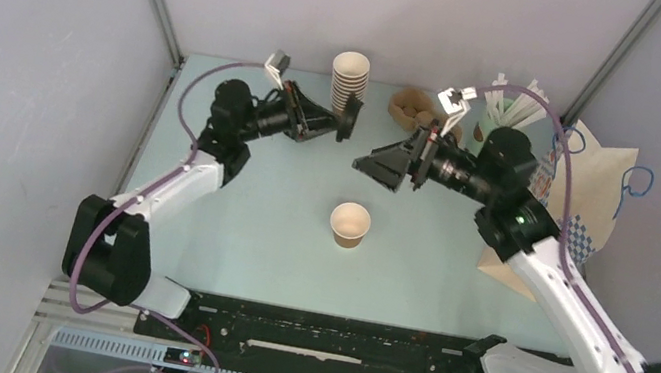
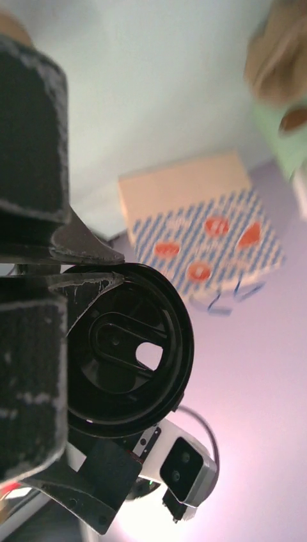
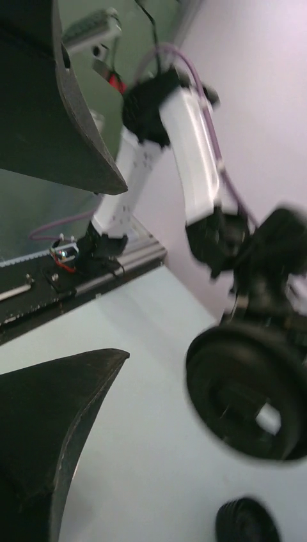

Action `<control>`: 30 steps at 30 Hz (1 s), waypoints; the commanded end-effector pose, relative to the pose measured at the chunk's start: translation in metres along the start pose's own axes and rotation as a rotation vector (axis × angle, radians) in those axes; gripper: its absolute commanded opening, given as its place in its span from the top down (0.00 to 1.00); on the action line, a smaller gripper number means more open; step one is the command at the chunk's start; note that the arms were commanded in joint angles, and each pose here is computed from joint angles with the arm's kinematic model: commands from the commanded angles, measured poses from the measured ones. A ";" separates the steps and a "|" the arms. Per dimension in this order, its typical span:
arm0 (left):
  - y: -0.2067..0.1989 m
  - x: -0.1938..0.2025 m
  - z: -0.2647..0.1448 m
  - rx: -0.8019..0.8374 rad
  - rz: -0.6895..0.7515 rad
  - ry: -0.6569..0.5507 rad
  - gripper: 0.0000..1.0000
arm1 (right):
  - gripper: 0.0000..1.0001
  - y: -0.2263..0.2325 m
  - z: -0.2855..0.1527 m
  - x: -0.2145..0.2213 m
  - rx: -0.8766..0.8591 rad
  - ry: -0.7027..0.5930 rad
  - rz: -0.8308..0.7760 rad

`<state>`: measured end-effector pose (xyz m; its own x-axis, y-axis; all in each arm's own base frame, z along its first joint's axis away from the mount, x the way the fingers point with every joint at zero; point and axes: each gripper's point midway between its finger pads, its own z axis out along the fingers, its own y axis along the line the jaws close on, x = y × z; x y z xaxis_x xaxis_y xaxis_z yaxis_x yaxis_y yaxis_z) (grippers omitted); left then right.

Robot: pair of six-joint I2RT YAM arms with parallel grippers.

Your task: Pack the takeout coffee

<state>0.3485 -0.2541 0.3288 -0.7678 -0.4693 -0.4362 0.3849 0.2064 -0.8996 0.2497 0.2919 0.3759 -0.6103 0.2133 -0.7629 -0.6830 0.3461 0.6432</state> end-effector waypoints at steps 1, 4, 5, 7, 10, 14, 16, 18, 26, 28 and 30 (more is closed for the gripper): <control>-0.108 0.033 -0.019 0.411 -0.001 0.063 0.98 | 0.00 0.029 -0.016 0.010 -0.045 0.003 -0.026; -0.127 0.047 -0.018 0.502 -0.063 0.096 1.00 | 0.00 0.036 -0.024 0.005 -0.018 -0.044 -0.024; -0.133 0.051 -0.018 0.525 -0.077 0.110 1.00 | 0.00 0.036 -0.026 0.002 -0.003 -0.059 -0.027; -0.135 0.055 -0.015 0.537 -0.087 0.120 1.00 | 0.00 0.033 -0.030 0.000 0.035 -0.082 -0.028; -0.131 0.056 -0.012 0.524 -0.108 0.110 1.00 | 0.00 0.033 -0.034 -0.006 0.058 -0.117 -0.037; -0.120 0.061 -0.004 0.493 -0.133 0.112 1.00 | 0.00 0.037 -0.031 -0.016 0.041 -0.156 -0.037; -0.114 0.062 -0.002 0.482 -0.142 0.111 1.00 | 0.00 0.041 -0.029 -0.022 0.026 -0.183 -0.030; -0.109 0.062 0.001 0.469 -0.148 0.110 1.00 | 0.01 0.044 -0.027 -0.028 0.020 -0.204 -0.028; -0.104 0.062 0.006 0.449 -0.148 0.108 1.00 | 0.04 0.046 -0.015 -0.041 0.022 -0.213 -0.024; -0.101 0.063 0.007 0.434 -0.142 0.109 1.00 | 0.04 0.044 -0.012 -0.042 0.032 -0.215 -0.025; -0.098 0.063 0.009 0.419 -0.132 0.111 1.00 | 0.05 0.043 -0.012 -0.044 0.049 -0.220 -0.030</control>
<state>0.2673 -0.3096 0.3922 -0.8813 -0.3581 -0.3084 0.4084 -0.2487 -0.8783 0.2417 0.2877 0.4088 -0.5390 0.3476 -0.7673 -0.6509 0.4063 0.6413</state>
